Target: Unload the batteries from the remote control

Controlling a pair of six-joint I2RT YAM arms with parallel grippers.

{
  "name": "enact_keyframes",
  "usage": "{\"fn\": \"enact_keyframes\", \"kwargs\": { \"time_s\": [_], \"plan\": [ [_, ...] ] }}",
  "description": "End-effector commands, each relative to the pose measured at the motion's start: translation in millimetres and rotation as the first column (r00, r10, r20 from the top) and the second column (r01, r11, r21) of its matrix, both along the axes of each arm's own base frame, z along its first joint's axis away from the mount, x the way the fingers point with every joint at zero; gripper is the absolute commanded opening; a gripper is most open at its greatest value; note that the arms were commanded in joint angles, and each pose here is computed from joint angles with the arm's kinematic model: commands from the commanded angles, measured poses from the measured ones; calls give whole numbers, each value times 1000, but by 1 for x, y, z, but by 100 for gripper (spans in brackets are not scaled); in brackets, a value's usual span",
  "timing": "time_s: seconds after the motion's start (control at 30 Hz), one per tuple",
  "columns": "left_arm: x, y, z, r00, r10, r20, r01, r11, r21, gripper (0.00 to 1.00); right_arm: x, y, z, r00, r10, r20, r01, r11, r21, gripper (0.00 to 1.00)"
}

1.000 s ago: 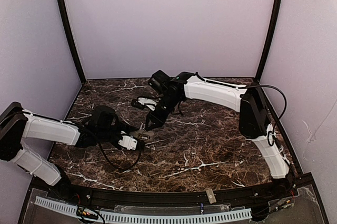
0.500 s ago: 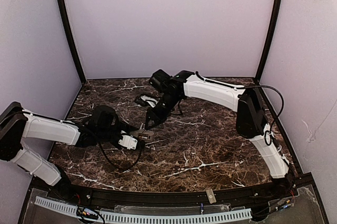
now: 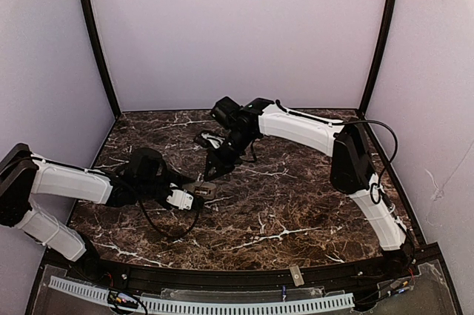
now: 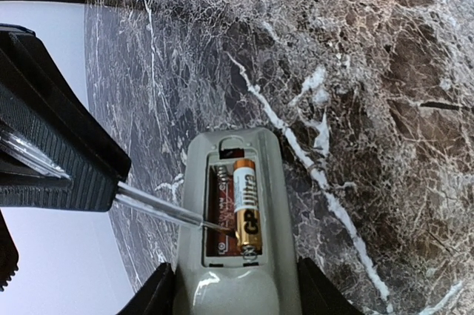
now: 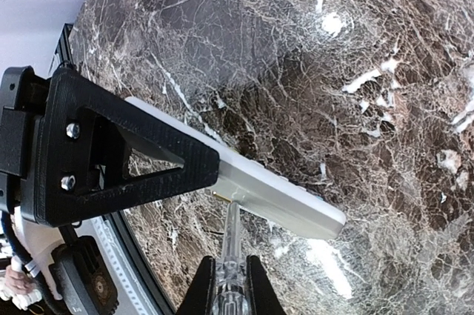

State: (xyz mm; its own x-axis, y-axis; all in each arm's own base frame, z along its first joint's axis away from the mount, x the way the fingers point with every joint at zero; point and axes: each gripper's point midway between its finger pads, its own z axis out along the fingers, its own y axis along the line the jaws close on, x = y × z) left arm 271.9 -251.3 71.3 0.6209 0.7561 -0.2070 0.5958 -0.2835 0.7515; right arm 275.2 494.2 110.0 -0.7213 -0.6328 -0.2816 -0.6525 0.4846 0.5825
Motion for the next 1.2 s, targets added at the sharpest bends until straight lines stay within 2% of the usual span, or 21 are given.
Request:
{"fn": "enact_keyframes", "kwargs": {
  "time_s": [0.0, 0.63, 0.7, 0.87, 1.0, 1.17],
  "plan": [
    [0, -22, 41, 986, -106, 130, 115, 991, -66, 0, 16, -10, -25, 994, -92, -62, 88, 994, -66, 0],
    [2, -19, 41, 981, -112, 160, 119, 992, -37, 0, 9, -6, -10, 984, -99, -148, 97, 995, -24, 0],
    [1, -19, 41, 979, -116, 164, 123, 992, -32, 0, 8, -4, -2, 992, -58, -115, 59, 998, 10, 0],
    [-9, -23, 47, 977, -152, 150, 164, 984, -74, 0, 9, -10, 20, 995, 57, 82, -61, 997, 52, 0],
    [-15, -26, 49, 976, -172, 138, 186, 978, -96, 0, 12, -21, 36, 962, 135, 239, -150, 988, 47, 0],
    [-19, -30, 54, 975, -182, 123, 198, 971, -133, 0, 4, -24, 42, 914, 234, 332, -263, 964, 44, 0]
  ]
}}
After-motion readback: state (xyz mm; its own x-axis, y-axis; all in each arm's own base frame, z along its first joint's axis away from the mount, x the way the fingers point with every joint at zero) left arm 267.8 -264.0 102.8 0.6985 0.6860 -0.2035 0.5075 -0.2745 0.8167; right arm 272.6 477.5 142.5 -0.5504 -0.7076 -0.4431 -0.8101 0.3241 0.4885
